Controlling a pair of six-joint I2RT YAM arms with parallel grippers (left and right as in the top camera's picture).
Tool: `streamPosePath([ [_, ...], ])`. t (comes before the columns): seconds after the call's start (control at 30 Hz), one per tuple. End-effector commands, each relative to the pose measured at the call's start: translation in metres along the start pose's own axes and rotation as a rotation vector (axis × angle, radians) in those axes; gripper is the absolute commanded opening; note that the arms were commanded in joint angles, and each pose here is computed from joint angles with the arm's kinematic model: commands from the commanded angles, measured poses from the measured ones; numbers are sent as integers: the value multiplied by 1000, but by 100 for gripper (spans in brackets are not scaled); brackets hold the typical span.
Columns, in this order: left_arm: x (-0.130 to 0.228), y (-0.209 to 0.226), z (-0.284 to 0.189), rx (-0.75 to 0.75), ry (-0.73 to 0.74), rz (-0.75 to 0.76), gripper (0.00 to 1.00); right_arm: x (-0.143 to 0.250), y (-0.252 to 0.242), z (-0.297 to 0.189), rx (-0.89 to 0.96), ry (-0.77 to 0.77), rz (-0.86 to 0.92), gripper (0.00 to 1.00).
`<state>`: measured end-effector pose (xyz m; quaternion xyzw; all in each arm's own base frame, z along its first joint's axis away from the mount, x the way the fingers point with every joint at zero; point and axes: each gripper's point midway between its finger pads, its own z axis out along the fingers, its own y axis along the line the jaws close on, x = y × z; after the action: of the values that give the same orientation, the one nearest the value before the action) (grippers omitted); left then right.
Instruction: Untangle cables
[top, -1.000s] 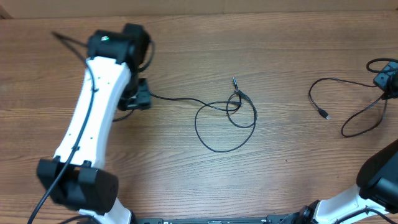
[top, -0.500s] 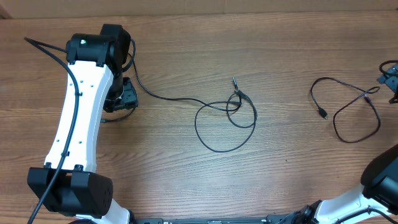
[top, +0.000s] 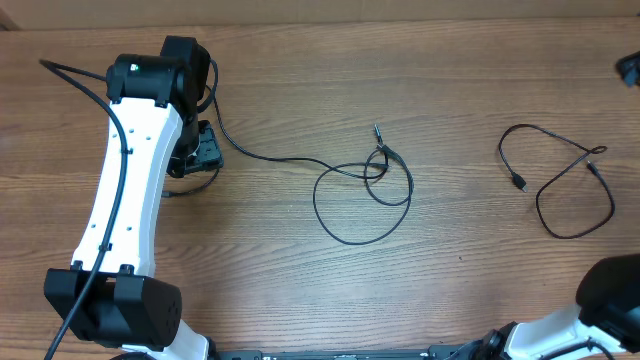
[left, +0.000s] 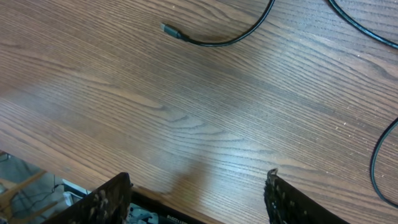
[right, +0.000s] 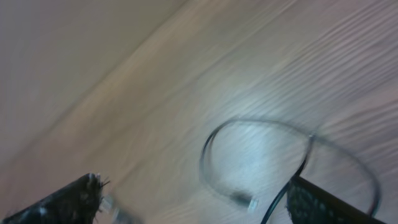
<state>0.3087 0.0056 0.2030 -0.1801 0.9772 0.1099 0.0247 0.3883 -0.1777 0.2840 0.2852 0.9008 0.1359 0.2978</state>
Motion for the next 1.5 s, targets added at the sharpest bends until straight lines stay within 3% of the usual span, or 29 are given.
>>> streamPosePath([
  [0.0,2,1,-6,1,-25,-15,68,30,12,0,-32,116,-20,77],
  [0.13,1,0,-6,4,-32,-6,69,64,-8,22,71,246,2,54],
  [0.27,1,0,-6,5,-32,-5,69,86,-25,51,102,306,14,25],
  [0.3,1,0,-6,5,-32,-5,69,92,-30,60,103,317,18,24],
  [0.43,1,0,-6,4,-31,-4,69,103,-59,91,170,299,73,24],
  [0.67,2,0,-6,2,-27,-4,68,91,-115,127,301,113,200,29],
  [0.77,4,1,-6,-1,-20,-2,68,88,-155,116,486,27,365,23],
  [0.9,5,2,-6,-5,-14,0,68,83,-192,95,650,-51,460,38],
  [1.07,6,2,-6,-5,-12,0,68,87,-220,75,740,-112,621,37],
  [1.17,5,2,-6,-6,-13,0,68,66,-201,87,555,-121,602,39],
  [1.33,5,2,-6,-6,-13,0,68,19,-89,100,-58,-85,197,63],
  [1.47,5,2,-6,-6,-13,0,68,10,-31,81,-232,-70,66,70],
])
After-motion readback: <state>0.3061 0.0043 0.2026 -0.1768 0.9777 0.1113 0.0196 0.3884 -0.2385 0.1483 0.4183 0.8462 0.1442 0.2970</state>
